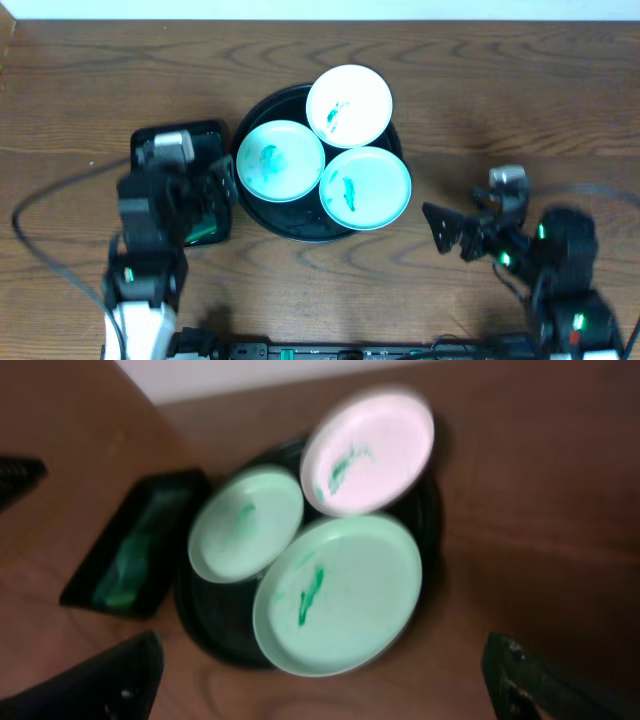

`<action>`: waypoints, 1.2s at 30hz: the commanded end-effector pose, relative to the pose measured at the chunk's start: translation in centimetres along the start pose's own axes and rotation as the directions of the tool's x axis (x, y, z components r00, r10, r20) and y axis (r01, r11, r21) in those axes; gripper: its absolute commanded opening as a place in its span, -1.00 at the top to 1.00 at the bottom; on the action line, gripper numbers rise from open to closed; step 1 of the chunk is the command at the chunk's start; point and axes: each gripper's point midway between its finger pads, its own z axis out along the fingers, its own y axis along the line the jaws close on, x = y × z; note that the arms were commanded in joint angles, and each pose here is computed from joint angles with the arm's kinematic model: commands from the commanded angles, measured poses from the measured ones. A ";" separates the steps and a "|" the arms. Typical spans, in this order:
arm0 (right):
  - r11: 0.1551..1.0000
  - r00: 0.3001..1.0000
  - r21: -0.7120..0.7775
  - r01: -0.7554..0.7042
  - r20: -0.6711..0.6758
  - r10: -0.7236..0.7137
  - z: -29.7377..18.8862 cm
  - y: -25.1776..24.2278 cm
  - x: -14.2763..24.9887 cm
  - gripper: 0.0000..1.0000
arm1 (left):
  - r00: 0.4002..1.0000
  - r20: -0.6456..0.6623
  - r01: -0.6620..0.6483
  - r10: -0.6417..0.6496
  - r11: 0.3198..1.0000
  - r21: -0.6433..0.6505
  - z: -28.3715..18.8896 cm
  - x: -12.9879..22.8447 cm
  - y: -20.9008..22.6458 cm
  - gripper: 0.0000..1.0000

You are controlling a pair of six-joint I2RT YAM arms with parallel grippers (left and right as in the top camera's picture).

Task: Clean dirty plates on tray and stack at the side
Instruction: 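Move the right gripper over the pale green plate on the tray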

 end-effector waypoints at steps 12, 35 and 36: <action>0.980 0.647 0.101 0.171 -0.761 -0.035 8.9 2.7 3.3 -0.99 | 0.948 -0.317 -0.022 -0.009 0.995 -0.096 -0.3 -2.9 -0.1 -0.64; 0.948 0.742 -0.161 0.273 -0.593 -0.314 16.4 11.3 2.6 -0.99 | 0.934 -0.356 -0.025 -0.009 0.995 -0.092 -0.6 -2.0 -0.1 -0.64; 0.944 0.751 -0.171 0.283 -0.573 -0.329 17.0 11.5 2.3 -0.99 | 0.934 -0.356 -0.026 -0.009 0.995 -0.092 -0.5 -2.0 -0.1 -0.64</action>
